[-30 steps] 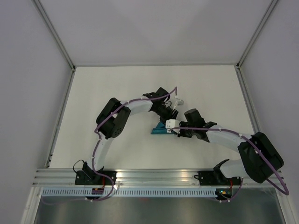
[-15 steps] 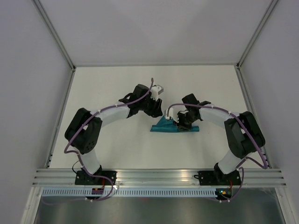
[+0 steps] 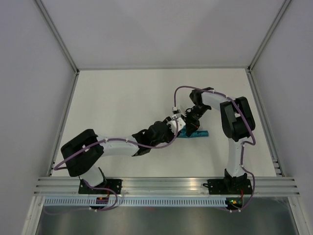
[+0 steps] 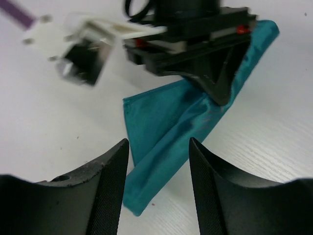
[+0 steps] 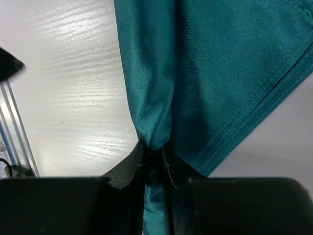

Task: Fold the napkin, place the utensils inside, and roll it up
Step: Roll the napkin with the utensil

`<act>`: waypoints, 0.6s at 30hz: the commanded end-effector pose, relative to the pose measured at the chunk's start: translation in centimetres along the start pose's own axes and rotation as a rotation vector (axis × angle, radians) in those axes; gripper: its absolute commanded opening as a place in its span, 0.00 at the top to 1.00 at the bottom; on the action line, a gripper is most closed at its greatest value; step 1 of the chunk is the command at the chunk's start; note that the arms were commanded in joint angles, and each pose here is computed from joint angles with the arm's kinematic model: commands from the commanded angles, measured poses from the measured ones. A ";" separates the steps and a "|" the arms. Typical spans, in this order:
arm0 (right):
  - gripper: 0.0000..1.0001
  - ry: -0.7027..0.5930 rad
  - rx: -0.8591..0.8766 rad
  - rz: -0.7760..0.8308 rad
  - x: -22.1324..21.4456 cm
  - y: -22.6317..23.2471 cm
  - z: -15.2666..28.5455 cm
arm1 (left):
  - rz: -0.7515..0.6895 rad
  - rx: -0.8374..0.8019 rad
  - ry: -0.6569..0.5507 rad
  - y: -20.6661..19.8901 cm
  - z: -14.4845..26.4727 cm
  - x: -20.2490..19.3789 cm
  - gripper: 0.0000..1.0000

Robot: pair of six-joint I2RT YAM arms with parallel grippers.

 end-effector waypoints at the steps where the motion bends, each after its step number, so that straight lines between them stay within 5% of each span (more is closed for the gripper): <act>1: 0.80 0.126 0.050 -0.012 -2.7 -1.9 -2.7 | -0.250 0.073 -0.056 -1.6 -1.4 0.6 0.42; 5: 0.80 0.128 0.062 -0.044 -2.6 -2.5 -2.8 | -0.414 0.024 -0.021 -4.1 -3.0 -0.5 0.41; 18: 0.79 0.129 0.058 -0.082 -2.2 -3.4 -2.8 | -0.530 -0.008 0.045 -5.6 -6.6 -3.0 0.39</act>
Point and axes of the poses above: each gripper's point midway between its finger pads, its own z axis back along the fingers, its own y axis along the line the jaws close on, x = y × z, the point moved 9 cm from there along z, back along the fingers, and after that the axes turned 3 degrees about z, right-handed, at the moved point
